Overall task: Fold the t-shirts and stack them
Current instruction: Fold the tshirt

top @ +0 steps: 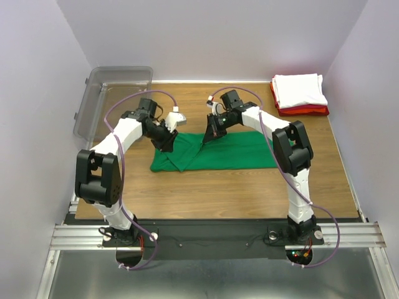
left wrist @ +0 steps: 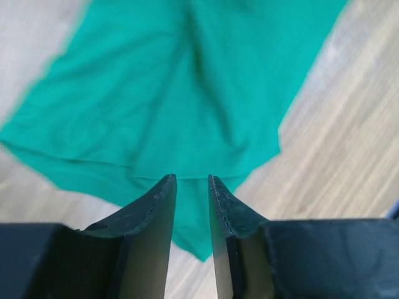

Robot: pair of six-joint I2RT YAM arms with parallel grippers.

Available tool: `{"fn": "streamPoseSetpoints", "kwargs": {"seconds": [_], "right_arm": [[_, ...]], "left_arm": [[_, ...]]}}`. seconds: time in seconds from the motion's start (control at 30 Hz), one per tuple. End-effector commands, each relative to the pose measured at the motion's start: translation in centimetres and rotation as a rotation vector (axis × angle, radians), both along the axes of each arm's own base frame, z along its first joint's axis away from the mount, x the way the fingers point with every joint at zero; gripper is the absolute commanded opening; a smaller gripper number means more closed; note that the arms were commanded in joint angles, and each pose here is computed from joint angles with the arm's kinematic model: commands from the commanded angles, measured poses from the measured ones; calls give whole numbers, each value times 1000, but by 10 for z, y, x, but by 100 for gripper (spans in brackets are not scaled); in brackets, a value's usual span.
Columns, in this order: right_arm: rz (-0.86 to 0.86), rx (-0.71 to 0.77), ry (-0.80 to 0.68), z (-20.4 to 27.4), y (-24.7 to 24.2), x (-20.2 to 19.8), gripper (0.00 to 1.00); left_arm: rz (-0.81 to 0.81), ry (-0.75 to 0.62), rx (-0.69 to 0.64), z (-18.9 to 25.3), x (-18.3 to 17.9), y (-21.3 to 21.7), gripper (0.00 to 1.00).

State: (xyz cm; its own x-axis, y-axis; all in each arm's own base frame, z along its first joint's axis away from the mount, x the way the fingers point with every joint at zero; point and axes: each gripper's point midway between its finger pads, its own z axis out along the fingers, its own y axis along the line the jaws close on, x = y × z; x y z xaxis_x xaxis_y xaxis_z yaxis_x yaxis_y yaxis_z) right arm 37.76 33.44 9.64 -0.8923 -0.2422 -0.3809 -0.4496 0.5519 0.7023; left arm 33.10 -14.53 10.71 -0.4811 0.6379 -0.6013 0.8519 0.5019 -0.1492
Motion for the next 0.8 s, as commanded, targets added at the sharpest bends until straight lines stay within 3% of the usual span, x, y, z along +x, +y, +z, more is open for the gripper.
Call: {"fn": "streamPoseSetpoints", "kwargs": {"seconds": [0.0, 0.37, 0.77], "right_arm": [[-36, 33, -22, 6, 2, 23, 0], [-59, 52, -12, 4, 2, 38, 1], [-72, 33, 2, -10, -1, 40, 1]], "left_arm": [[-83, -113, 17, 10, -16, -11, 41], [-105, -47, 54, -26, -40, -24, 46], [-39, -91, 91, -35, -24, -29, 49]]}}
